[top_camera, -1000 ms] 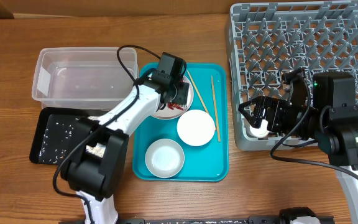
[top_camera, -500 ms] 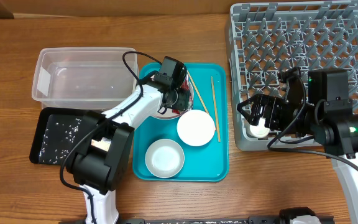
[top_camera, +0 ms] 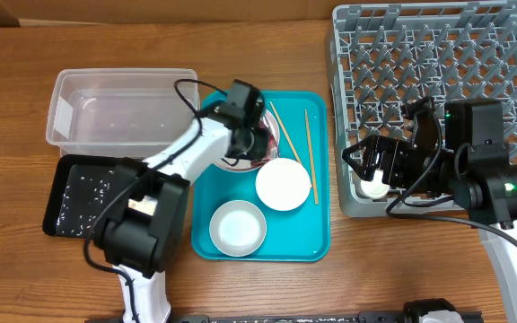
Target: Sort waste into correct bins and load items into the dishwasher
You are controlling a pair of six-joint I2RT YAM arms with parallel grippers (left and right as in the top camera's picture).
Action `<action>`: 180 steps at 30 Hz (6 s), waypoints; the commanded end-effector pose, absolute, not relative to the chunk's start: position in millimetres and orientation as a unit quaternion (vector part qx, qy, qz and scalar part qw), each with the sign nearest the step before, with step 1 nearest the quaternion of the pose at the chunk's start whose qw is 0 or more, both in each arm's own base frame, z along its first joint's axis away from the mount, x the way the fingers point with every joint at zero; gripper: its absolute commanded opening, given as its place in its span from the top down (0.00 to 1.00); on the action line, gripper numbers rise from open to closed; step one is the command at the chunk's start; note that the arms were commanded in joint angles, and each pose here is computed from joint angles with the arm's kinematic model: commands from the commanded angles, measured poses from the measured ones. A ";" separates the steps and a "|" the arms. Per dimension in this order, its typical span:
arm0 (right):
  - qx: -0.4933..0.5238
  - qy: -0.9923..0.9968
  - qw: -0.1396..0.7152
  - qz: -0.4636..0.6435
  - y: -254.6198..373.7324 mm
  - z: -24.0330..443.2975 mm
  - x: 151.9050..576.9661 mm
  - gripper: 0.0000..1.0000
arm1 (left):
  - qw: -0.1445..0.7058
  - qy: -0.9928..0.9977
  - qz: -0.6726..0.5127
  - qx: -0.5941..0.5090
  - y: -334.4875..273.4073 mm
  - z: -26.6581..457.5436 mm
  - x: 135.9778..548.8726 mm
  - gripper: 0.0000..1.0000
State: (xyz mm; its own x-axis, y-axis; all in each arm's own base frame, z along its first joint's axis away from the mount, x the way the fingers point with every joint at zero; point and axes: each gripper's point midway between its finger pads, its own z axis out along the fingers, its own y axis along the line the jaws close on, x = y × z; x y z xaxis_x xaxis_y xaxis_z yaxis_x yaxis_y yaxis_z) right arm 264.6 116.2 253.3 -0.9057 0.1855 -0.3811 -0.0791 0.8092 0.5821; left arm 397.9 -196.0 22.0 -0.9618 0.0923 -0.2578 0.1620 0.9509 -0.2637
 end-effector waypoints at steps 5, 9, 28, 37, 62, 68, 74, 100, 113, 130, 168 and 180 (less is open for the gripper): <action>0.023 0.925 0.226 0.306 115.7 259.6 266.8 0.04 | 0.254 0.958 -0.128 -0.045 -105.7 166.5 445.5 0.96; 0.023 0.924 0.227 0.305 115.6 259.7 267.0 0.04 | 0.253 0.960 -0.044 -0.110 -36.9 169.2 439.0 0.96; 0.023 0.924 0.229 0.306 115.7 260.2 267.7 0.03 | 0.227 0.973 -0.031 0.038 -122.0 135.3 436.4 0.44; 0.023 0.924 0.227 0.305 115.6 259.8 267.2 0.03 | 0.124 0.991 0.046 0.004 -137.1 14.2 426.8 0.42; 0.023 0.924 0.227 0.305 115.6 259.7 267.0 0.03 | 0.185 0.967 0.103 -0.138 5.5 149.8 438.9 0.32; 0.022 0.924 0.229 0.305 115.6 260.2 267.8 0.04 | 0.155 0.980 0.039 -0.115 13.6 153.6 429.4 0.21; 0.035 0.931 0.250 0.264 102.1 256.5 276.9 0.04 | 0.216 0.974 -0.002 -0.075 -15.4 232.2 397.1 0.25; 0.032 0.919 0.296 0.260 100.8 265.8 302.4 0.00 | 0.319 0.947 -0.020 0.029 -66.3 338.9 279.4 0.00; 0.032 0.919 0.296 0.260 100.8 265.8 302.4 0.00 | 0.488 0.872 -0.029 -0.015 -38.3 381.1 269.3 0.00; 0.032 0.919 0.296 0.260 100.8 265.8 302.4 0.00 | 0.669 0.734 -0.115 -0.012 -39.6 287.0 237.0 0.00; 0.032 0.919 0.296 0.260 100.8 265.8 302.4 0.00 | 0.671 0.733 -0.111 -0.014 -39.4 156.6 243.1 0.00; 0.014 0.910 0.284 0.303 115.3 271.9 296.7 0.00 | 0.671 0.733 -0.111 -0.014 -39.4 156.6 243.1 0.00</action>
